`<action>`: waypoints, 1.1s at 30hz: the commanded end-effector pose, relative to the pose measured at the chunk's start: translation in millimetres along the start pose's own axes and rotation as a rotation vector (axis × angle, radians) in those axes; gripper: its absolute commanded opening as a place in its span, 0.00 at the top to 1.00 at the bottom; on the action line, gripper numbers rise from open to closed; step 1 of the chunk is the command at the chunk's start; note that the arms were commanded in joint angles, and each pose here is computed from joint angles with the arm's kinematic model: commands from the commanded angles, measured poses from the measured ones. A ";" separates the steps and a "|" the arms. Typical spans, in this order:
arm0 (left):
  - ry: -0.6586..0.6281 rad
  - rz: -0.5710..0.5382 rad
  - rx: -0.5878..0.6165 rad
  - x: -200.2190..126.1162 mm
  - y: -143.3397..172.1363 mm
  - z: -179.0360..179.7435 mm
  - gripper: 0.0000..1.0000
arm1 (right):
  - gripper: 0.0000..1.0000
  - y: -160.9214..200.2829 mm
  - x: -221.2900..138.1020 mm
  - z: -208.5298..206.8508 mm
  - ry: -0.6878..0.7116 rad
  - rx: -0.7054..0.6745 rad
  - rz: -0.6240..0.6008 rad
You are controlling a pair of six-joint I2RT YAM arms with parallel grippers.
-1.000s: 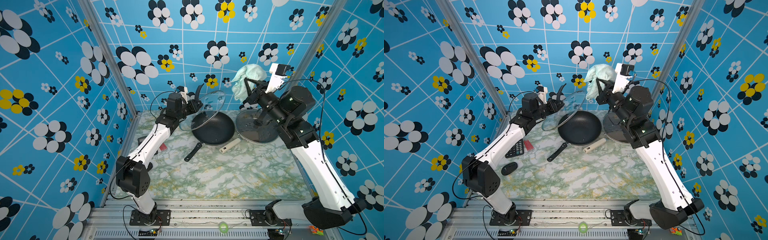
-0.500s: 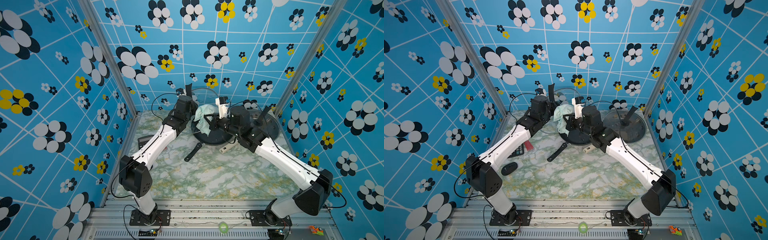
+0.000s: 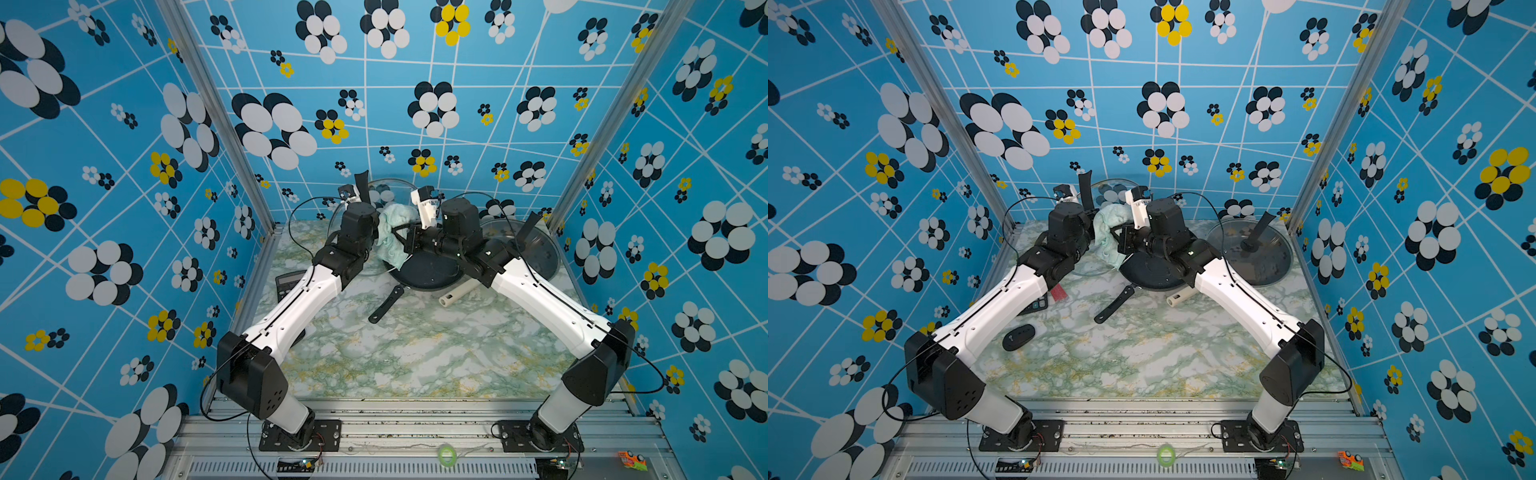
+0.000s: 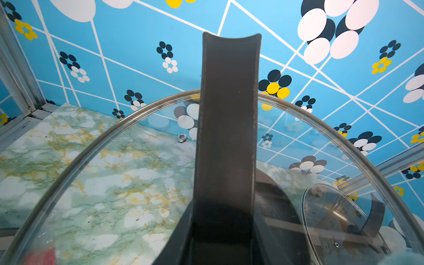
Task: Wipe the pot lid with a cloth
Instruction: Wipe the pot lid.
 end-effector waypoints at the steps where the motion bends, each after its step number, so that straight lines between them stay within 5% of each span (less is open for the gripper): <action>1: 0.170 -0.327 -0.128 -55.6 -104.2 -38.8 1.00 | 1.00 43.7 0.6 -25.3 0.099 0.014 0.145; 9: 0.252 -0.357 -0.078 -58.8 -114.4 -55.8 1.00 | 1.00 65.1 -2.4 -50.7 0.187 0.037 0.199; 17: 0.520 -0.184 0.040 -69.3 -68.6 -105.1 1.00 | 1.00 14.4 6.0 -87.6 0.196 0.070 0.092; 33: 0.691 -0.188 0.277 -129.6 -27.9 -146.1 1.00 | 1.00 -24.7 40.3 -186.3 0.251 0.113 0.132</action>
Point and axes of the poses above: each gripper's point midway between its finger pads, its own x axis out along the fingers, its own z axis along the line the jaws close on, y = z × x, the point moved 1 cm from there along -x, back along the fingers, and after that the axes turned 8 degrees about -x, right-handed, at the moved point
